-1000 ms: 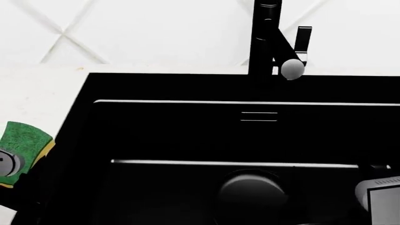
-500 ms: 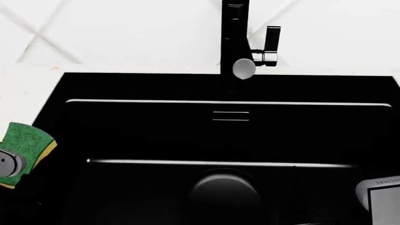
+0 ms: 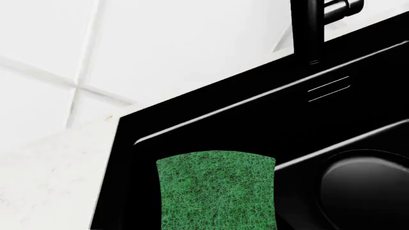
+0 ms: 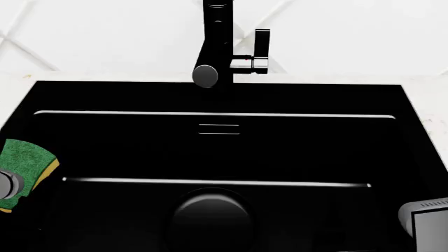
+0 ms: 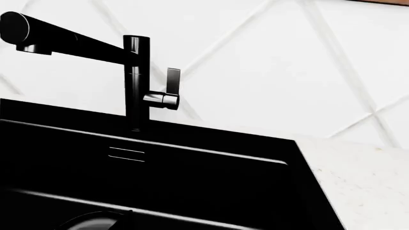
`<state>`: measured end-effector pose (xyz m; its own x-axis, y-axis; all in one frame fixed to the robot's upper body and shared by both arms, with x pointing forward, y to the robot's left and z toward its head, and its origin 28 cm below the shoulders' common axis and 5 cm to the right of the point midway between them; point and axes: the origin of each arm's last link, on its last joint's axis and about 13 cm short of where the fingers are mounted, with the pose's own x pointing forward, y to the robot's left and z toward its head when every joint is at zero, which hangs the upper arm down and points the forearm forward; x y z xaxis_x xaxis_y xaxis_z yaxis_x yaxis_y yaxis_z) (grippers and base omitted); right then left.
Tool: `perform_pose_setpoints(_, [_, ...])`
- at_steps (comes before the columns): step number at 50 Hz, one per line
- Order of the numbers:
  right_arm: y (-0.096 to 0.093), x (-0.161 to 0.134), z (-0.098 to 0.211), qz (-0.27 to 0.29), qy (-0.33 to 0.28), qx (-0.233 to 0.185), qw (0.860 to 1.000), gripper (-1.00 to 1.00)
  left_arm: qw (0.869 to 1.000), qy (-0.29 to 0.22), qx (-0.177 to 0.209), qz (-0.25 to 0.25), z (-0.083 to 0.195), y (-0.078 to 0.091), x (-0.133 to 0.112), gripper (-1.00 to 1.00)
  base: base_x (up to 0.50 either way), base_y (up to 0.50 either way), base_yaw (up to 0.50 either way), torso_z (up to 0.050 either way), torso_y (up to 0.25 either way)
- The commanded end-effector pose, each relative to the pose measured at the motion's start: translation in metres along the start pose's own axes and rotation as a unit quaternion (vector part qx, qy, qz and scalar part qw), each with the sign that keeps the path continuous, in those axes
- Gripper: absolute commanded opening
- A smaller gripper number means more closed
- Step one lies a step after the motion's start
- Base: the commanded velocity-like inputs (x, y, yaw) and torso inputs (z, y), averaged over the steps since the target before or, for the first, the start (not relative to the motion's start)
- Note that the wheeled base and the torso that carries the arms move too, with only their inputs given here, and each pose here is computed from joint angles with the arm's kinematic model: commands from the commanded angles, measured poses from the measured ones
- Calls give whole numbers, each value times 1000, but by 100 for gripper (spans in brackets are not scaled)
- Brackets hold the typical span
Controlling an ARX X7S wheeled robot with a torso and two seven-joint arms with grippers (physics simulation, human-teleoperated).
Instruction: Pick the pan and sponge and place them into the sink. Then turn on the water.
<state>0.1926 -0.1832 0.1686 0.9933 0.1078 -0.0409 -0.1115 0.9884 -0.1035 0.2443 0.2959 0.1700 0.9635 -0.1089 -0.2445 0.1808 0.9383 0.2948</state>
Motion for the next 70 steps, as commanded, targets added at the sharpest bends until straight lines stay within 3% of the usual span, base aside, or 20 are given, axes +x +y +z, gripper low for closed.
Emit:
perform_pose_setpoints(1, [0, 1, 1, 4, -3, -1, 1000, 100, 1000, -7, -10, 1, 1, -2, 1, -100, 8, -211, 0, 0, 0])
perform_pose_setpoints(20, [1, 2, 2, 1, -6, -2, 1000, 100, 1000, -3, -14, 3, 2, -4, 4, -100, 4, -58, 0, 0, 0])
perform_pose_setpoints(59, [2, 6, 2, 5, 8, -6, 1000, 100, 1000, -3, -10, -4, -3, -2, 2, -100, 183, 0, 0, 0, 0])
perform_pose_setpoints(68, [2, 5, 3, 7, 5, -4, 1000, 100, 1000, -2, 0, -17, -3, -8, 3, -100, 48, 0, 0, 0, 0])
perform_pose_setpoints(70, [2, 5, 4, 6, 4, -3, 1000, 100, 1000, -2, 4, -26, -4, -3, -1, -100, 0, 0, 0, 0, 0])
